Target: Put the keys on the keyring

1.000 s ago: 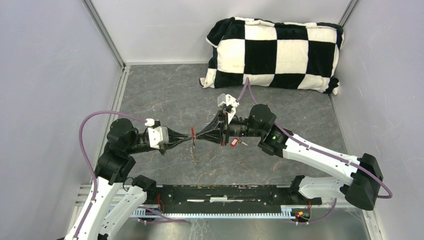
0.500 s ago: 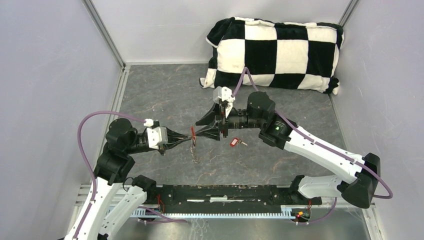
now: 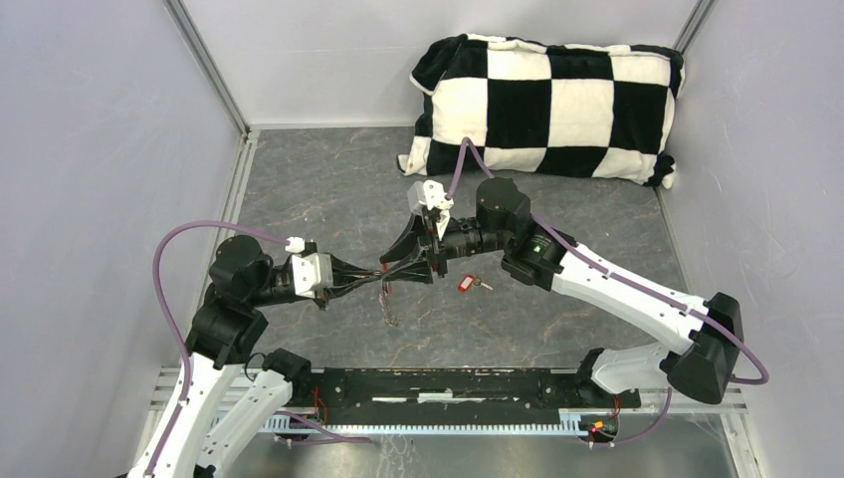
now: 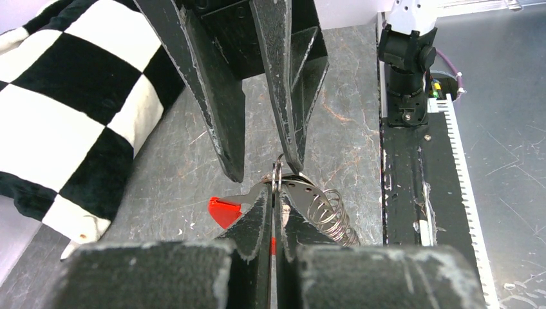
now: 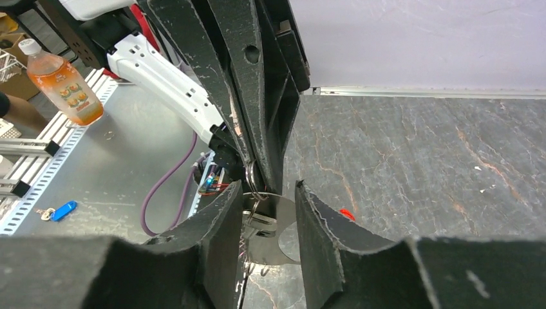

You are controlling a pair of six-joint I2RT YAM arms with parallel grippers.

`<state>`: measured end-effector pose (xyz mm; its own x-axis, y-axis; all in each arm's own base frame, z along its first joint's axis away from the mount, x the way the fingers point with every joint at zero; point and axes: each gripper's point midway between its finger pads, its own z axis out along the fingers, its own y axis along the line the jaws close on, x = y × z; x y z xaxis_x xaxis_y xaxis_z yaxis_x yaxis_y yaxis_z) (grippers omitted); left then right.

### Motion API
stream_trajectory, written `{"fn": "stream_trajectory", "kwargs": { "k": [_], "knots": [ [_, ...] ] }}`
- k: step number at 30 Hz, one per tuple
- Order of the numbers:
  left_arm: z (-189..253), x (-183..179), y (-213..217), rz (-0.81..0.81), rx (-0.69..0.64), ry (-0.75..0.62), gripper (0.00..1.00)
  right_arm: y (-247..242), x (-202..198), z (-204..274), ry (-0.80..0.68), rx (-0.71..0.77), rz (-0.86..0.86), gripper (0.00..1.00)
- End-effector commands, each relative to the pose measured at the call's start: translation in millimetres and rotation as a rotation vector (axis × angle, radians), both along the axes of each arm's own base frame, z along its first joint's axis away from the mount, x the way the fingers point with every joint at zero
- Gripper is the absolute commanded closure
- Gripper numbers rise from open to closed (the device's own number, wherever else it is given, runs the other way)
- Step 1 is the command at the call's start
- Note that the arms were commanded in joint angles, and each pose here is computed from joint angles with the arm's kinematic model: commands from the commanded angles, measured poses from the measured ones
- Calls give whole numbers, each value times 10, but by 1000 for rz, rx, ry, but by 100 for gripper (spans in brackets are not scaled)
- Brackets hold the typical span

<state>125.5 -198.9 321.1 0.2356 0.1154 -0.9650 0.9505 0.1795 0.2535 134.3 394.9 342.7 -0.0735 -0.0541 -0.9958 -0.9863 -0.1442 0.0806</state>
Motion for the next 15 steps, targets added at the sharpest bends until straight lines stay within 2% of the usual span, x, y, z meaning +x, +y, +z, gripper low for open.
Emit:
{"fn": "stream_trajectory", "kwargs": {
  "k": [1, 4, 6, 9, 10, 12, 15],
  "knots": [
    [202, -62, -12, -35, -21, -72, 98, 30, -75, 209, -35, 57, 55, 61],
    [187, -65, -15, -39, -19, -65, 98, 45, -78, 201, -24, 62, 62, 70],
    [186, -65, -15, -40, -19, -66, 98, 49, -90, 198, -18, 68, 69, 78],
    [164, -62, -15, -39, -15, -56, 98, 52, -85, 182, -13, 64, 65, 97],
    [156, -57, -16, -38, -13, -50, 98, 49, -70, 174, -14, 60, 55, 100],
    [117, -40, -14, -34, 1, -35, 95, 38, -44, 159, -16, 44, 36, 100],
    [25, -21, -5, -34, 39, -12, 82, 27, 18, 96, -25, -16, 3, 100]
  ]
}}
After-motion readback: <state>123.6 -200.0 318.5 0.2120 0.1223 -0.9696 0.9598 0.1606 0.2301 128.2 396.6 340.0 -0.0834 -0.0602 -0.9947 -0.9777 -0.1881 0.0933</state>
